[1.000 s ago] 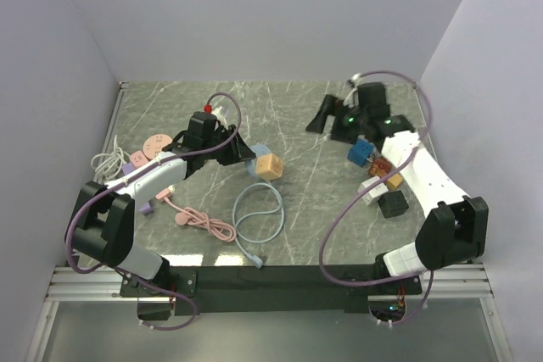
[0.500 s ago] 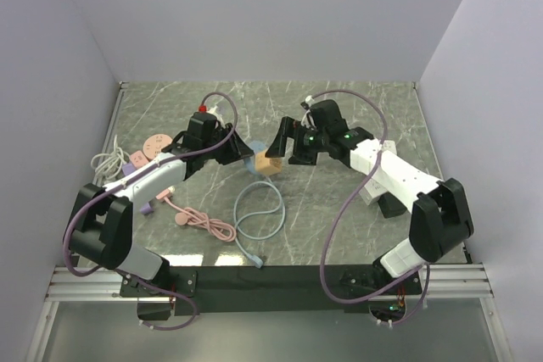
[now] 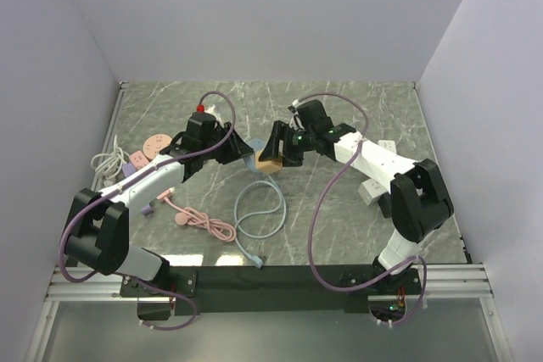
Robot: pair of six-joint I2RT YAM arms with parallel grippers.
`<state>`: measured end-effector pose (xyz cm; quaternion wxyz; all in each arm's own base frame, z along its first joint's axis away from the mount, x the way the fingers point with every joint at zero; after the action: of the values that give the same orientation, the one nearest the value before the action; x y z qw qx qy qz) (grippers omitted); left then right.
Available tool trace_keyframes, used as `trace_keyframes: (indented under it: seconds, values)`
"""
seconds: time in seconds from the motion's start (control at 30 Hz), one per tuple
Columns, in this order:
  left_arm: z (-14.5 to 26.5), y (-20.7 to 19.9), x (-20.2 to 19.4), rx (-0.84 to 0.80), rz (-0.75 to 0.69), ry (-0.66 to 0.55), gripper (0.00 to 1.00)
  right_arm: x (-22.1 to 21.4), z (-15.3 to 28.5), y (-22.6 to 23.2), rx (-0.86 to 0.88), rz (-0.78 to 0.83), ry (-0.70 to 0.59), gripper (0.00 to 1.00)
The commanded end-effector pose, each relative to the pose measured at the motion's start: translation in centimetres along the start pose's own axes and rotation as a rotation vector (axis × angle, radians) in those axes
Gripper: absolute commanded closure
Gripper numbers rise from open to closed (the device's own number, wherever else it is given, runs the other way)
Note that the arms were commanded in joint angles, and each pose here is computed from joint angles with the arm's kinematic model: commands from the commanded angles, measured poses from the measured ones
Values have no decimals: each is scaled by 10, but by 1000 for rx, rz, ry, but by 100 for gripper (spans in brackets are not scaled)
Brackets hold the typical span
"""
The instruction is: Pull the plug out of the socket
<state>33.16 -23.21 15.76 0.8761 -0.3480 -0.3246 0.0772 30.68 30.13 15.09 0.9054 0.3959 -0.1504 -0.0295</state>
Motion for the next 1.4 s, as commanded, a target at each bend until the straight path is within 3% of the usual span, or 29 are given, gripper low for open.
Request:
trace_keyframes:
  seconds: [0.0, 0.13, 0.2, 0.23, 0.27, 0.33, 0.37, 0.4, 0.43, 0.5, 0.6, 0.77, 0.87, 0.97, 1.0, 1.07, 1.17, 1.2, 1.23, 1.37]
  values:
    - [15, -35, 23, -119, 3, -88, 99, 1, -2, 28, 90, 35, 16, 29]
    - [15, -37, 19, -132, 9, -70, 99, -2, -9, 30, 101, 48, 44, 35]
    - [16, -43, 23, -160, 2, -81, 99, -3, -12, 30, 105, 45, 57, 44]
    - [16, -45, 22, -170, -3, -81, 99, -2, -12, 30, 106, 47, 57, 49]
    - [16, -45, 22, -177, -8, -82, 99, -2, -12, 31, 109, 53, 54, 63]
    - [16, -47, 21, -186, -21, -69, 97, -1, -11, 33, 111, 66, 55, 75]
    - [14, -45, 18, -186, -28, -59, 89, 1, -10, 36, 117, 76, 56, 86]
    - [14, -46, 17, -195, -35, -51, 69, -1, -8, 37, 120, 84, 67, 93]
    - [14, -45, 15, -194, -42, -44, 60, -1, -7, 39, 127, 100, 69, 100]
    - [11, -42, 12, -186, -54, -28, 43, -1, -4, 42, 133, 118, 72, 100]
    - [8, -34, 10, -151, -55, -28, 32, -1, 0, 45, 143, 138, 76, 100]
    - [3, -25, 10, -116, -53, -35, 26, -4, 4, 50, 170, 149, 83, 100]
    - [-5, -17, 3, -83, -34, 2, 27, -5, 7, 59, 213, 163, 93, 100]
    - [-10, -14, 1, -72, -23, 18, 35, -4, 9, 60, 208, 171, 82, 100]
    - [-10, -16, 1, -78, -24, 23, 45, -2, 10, 62, 217, 173, 72, 100]
    - [-13, -19, 0, -90, -23, 32, 54, -4, 8, 62, 222, 159, 82, 100]
    - [-16, -23, -4, -99, -28, 47, 77, -3, 5, 63, 227, 151, 82, 100]
    - [-16, -25, -4, -103, -31, 48, 91, -3, 5, 63, 228, 151, 81, 100]
    - [-16, -24, -5, -99, -30, 50, 98, -1, 5, 64, 227, 151, 77, 100]
    - [-18, -11, -8, -50, -52, 51, 99, 10, 13, 64, 219, 159, 67, 100]
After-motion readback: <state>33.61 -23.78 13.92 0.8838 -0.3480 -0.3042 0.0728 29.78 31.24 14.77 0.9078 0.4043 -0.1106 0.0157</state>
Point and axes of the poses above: each gripper's point midway between its finger pads, its own z axis back along the fingers, its own y axis along the line the jaws close on, x = y × z, the point moved 1 cm from there along z, back along the fingers, and after that the axes turned 4 degrees about -z, right-handed, at the moved point
